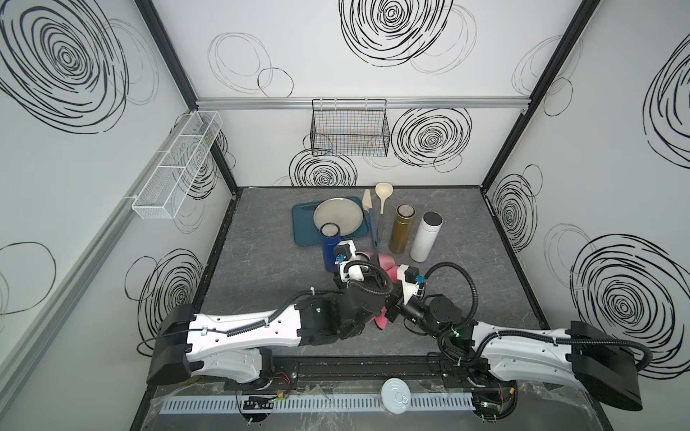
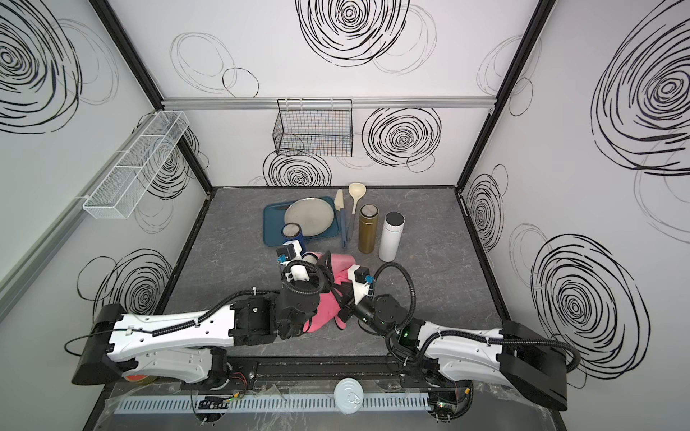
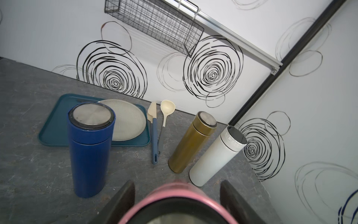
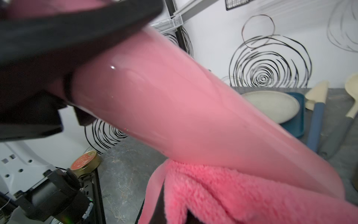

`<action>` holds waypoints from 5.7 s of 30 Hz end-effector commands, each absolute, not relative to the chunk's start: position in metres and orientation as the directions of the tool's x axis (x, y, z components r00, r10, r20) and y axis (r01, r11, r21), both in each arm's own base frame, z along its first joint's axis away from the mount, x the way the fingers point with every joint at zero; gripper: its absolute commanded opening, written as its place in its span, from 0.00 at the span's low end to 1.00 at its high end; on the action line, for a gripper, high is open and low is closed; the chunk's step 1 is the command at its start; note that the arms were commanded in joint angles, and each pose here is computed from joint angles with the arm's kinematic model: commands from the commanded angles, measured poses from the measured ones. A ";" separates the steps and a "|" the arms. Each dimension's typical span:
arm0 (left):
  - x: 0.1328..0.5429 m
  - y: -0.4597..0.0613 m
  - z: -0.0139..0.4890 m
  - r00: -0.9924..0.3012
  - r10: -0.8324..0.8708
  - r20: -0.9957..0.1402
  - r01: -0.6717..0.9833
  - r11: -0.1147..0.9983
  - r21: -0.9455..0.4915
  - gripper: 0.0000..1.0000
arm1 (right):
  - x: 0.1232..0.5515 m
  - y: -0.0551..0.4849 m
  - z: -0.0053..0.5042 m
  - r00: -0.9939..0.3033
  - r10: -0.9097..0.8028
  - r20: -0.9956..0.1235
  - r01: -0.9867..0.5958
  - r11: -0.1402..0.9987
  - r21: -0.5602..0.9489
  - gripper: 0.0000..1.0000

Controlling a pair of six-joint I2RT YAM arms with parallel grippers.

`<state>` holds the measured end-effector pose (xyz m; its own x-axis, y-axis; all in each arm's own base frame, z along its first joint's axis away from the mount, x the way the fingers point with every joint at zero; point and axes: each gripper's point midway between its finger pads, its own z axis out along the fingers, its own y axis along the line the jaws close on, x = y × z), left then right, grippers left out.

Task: Wipe the surface of the thermos
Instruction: Wipe the dirt from the surface of the thermos.

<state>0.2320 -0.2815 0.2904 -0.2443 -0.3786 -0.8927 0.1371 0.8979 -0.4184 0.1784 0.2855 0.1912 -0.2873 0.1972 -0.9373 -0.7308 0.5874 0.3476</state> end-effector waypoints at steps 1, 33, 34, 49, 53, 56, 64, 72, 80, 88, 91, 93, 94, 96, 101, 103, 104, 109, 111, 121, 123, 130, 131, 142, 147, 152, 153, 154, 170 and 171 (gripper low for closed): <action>0.231 -0.298 0.322 -0.225 -0.420 -0.879 0.315 0.822 -0.474 0.00 | 0.183 0.270 0.186 -0.311 0.270 -0.911 -0.684 0.602 0.412 0.00; 0.189 -0.330 0.342 -0.058 -0.281 -0.958 0.698 0.675 -0.240 0.00 | 0.169 0.236 0.237 -0.255 0.391 -0.884 -0.722 0.531 0.443 0.00; 0.187 -0.331 0.341 -0.055 -0.276 -0.959 0.708 0.667 -0.233 0.00 | 0.173 0.234 0.225 -0.271 0.387 -0.881 -0.698 0.552 0.457 0.00; 0.165 -0.342 0.341 0.027 -0.243 -0.970 0.805 0.581 -0.123 0.00 | 0.172 0.232 0.242 -0.273 0.395 -0.877 -0.721 0.520 0.458 0.00; 0.160 -0.341 0.342 0.046 -0.240 -0.970 0.818 0.566 -0.101 0.00 | 0.174 0.235 0.231 -0.292 0.387 -0.875 -0.712 0.523 0.469 0.00; 0.158 -0.338 0.342 0.061 -0.243 -0.968 0.821 0.564 -0.090 0.00 | 0.186 0.231 0.193 -0.342 0.364 -0.866 -0.634 0.591 0.499 0.00; 0.156 -0.333 0.339 0.100 -0.231 -0.968 0.819 0.571 -0.052 0.00 | 0.181 0.243 0.212 -0.337 0.348 -0.875 -0.682 0.550 0.482 0.00; 0.154 -0.327 0.339 0.125 -0.236 -0.964 0.817 0.576 -0.035 0.00 | 0.160 0.255 0.252 -0.288 0.376 -0.881 -0.763 0.465 0.448 0.00; 0.166 -0.312 0.341 0.088 -0.301 -0.949 0.769 0.627 -0.127 0.00 | 0.172 0.258 0.190 -0.411 0.329 -0.850 -0.674 0.517 0.527 0.00; 0.160 -0.327 0.363 -0.003 -0.312 -0.950 0.774 0.601 -0.200 0.00 | 0.180 0.233 0.237 -0.325 0.281 -0.903 -0.630 0.648 0.429 0.00; 0.168 -0.329 0.365 -0.051 -0.286 -0.957 0.712 0.661 -0.236 0.00 | 0.179 0.218 0.247 -0.315 0.262 -0.912 -0.625 0.666 0.407 0.00; 0.176 -0.329 0.362 -0.092 -0.253 -0.963 0.665 0.705 -0.249 0.00 | 0.180 0.209 0.258 -0.296 0.270 -0.916 -0.616 0.679 0.399 0.00; 0.178 -0.329 0.363 -0.105 -0.241 -0.965 0.648 0.719 -0.250 0.00 | 0.181 0.206 0.266 -0.281 0.282 -0.917 -0.619 0.677 0.398 0.00; 0.181 -0.326 0.362 -0.108 -0.220 -0.969 0.627 0.742 -0.238 0.00 | 0.178 0.207 0.288 -0.253 0.299 -0.920 -0.651 0.651 0.391 0.00; 0.182 -0.321 0.359 -0.117 -0.219 -0.969 0.619 0.747 -0.244 0.00 | 0.164 0.225 0.334 -0.235 0.281 -0.930 -0.747 0.560 0.358 0.00; 0.181 -0.318 0.353 -0.102 -0.231 -0.968 0.624 0.743 -0.243 0.00 | 0.158 0.235 0.342 -0.237 0.267 -0.934 -0.782 0.518 0.346 0.00; 0.181 -0.315 0.350 -0.093 -0.237 -0.967 0.625 0.742 -0.242 0.00 | 0.156 0.239 0.343 -0.238 0.260 -0.936 -0.795 0.502 0.341 0.00; 0.180 -0.310 0.321 -0.002 -0.170 -0.985 0.648 0.751 -0.131 0.00 | 0.150 0.250 0.343 -0.244 0.241 -0.939 -0.818 0.469 0.333 0.00; 0.184 -0.306 0.310 0.052 -0.145 -0.988 0.642 0.762 -0.078 0.00 | 0.146 0.257 0.343 -0.253 0.229 -0.940 -0.831 0.445 0.332 0.00; 0.184 -0.293 0.301 0.251 -0.112 -0.962 0.675 0.732 0.091 0.00 | 0.124 0.294 0.302 -0.276 0.109 -0.955 -0.860 0.416 0.296 0.00; 0.179 -0.292 0.304 0.287 -0.114 -0.951 0.684 0.719 0.120 0.00 | 0.122 0.300 0.294 -0.299 0.091 -0.950 -0.860 0.407 0.310 0.00; 0.153 -0.315 0.303 0.394 -0.057 -0.917 0.760 0.581 0.290 0.00 | 0.137 0.307 0.274 -0.355 0.043 -0.934 -0.804 0.496 0.329 0.00; 0.148 -0.318 0.301 0.409 -0.046 -0.911 0.764 0.564 0.314 0.00 | 0.140 0.307 0.273 -0.360 0.038 -0.932 -0.795 0.510 0.328 0.00; 0.151 -0.312 0.314 0.429 -0.039 -0.902 0.738 0.591 0.325 0.00 | 0.149 0.304 0.247 -0.429 -0.008 -0.903 -0.769 0.528 0.361 0.00; 0.157 -0.301 0.318 0.408 -0.075 -0.910 0.749 0.597 0.287 0.00 | 0.130 0.318 0.224 -0.390 -0.104 -0.915 -0.799 0.532 0.280 0.00; 0.146 -0.299 0.322 0.418 -0.107 -0.902 0.778 0.554 0.294 0.00 | 0.170 0.290 0.213 -0.483 -0.012 -0.875 -0.701 0.604 0.379 0.00; 0.145 -0.299 0.323 0.419 -0.107 -0.902 0.780 0.550 0.298 0.00 | 0.175 0.284 0.214 -0.495 0.007 -0.869 -0.692 0.602 0.399 0.00; 0.145 -0.298 0.323 0.419 -0.105 -0.902 0.779 0.551 0.298 0.00 | 0.175 0.284 0.216 -0.490 0.009 -0.872 -0.699 0.593 0.399 0.00; 0.158 -0.295 0.318 0.398 -0.051 -0.916 0.765 0.569 0.301 0.00 | 0.156 0.285 0.235 -0.377 0.021 -0.926 -0.736 0.600 0.314 0.00; 0.159 -0.294 0.318 0.397 -0.053 -0.916 0.766 0.569 0.299 0.00 | 0.158 0.278 0.243 -0.375 0.054 -0.925 -0.735 0.591 0.333 0.00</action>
<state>0.1590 -0.3036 0.2559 0.3126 0.1104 -0.9434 0.7960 0.5116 0.3236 0.1555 0.2907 0.2252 -0.3619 -0.0323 -0.9316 -0.7455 0.6100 0.2685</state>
